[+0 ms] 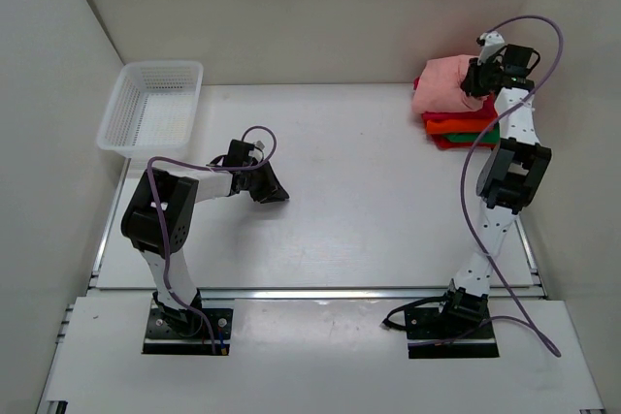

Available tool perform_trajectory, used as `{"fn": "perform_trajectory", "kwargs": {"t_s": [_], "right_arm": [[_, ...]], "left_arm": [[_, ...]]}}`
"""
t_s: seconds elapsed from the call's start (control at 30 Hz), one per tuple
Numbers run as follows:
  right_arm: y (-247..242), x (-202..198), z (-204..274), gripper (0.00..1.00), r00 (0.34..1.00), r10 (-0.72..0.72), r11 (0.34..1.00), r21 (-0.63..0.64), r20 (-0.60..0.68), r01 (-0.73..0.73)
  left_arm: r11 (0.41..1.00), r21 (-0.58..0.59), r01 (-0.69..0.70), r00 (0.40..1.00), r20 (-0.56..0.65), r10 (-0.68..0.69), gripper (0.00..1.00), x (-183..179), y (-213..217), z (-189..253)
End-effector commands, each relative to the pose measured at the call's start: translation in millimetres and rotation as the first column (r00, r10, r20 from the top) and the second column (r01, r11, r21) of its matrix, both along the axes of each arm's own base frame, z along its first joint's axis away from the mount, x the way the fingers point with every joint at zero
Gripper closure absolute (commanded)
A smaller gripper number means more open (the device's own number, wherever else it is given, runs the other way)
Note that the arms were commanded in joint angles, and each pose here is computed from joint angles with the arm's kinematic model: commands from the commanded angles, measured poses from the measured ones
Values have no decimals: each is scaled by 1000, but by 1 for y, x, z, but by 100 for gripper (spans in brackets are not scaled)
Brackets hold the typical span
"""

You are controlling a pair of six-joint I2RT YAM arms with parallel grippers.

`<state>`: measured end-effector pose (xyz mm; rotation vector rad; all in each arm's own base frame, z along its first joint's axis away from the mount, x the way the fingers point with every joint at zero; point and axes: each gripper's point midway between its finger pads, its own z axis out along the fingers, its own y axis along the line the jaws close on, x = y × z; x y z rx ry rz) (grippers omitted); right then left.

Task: Fold and stack the t-shirts
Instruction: Put the neatly folded tshirt into the corner of the board with the right arm

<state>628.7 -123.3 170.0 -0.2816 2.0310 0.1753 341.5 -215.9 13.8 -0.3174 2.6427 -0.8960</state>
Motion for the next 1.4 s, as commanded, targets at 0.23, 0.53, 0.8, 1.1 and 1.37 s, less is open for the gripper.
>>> {"fn": "perform_trajectory", "kwargs": {"t_s": [0.23,0.53,0.8,1.1,1.37], "right_arm": [[-52,-24,50,99,961,-260,904,-328,93,276],[-72,-37,69,93,942,-300,857,-391,150,335],[-93,-25,27,89,903,-409,783,-456,136,423],[-76,-22,108,48,867,-388,761,-422,312,493],[-29,-55,187,1,827,-352,747,-401,438,530]], "left_arm": [[988,154,20,983,-183,9,68,-48,28,-60],[990,141,30,980,-197,-2,68,-53,23,-64],[990,141,21,982,-187,6,69,-52,28,-60],[991,134,20,985,-173,3,68,-54,28,-52],[994,112,21,988,-154,-4,68,-61,25,-44]]}}
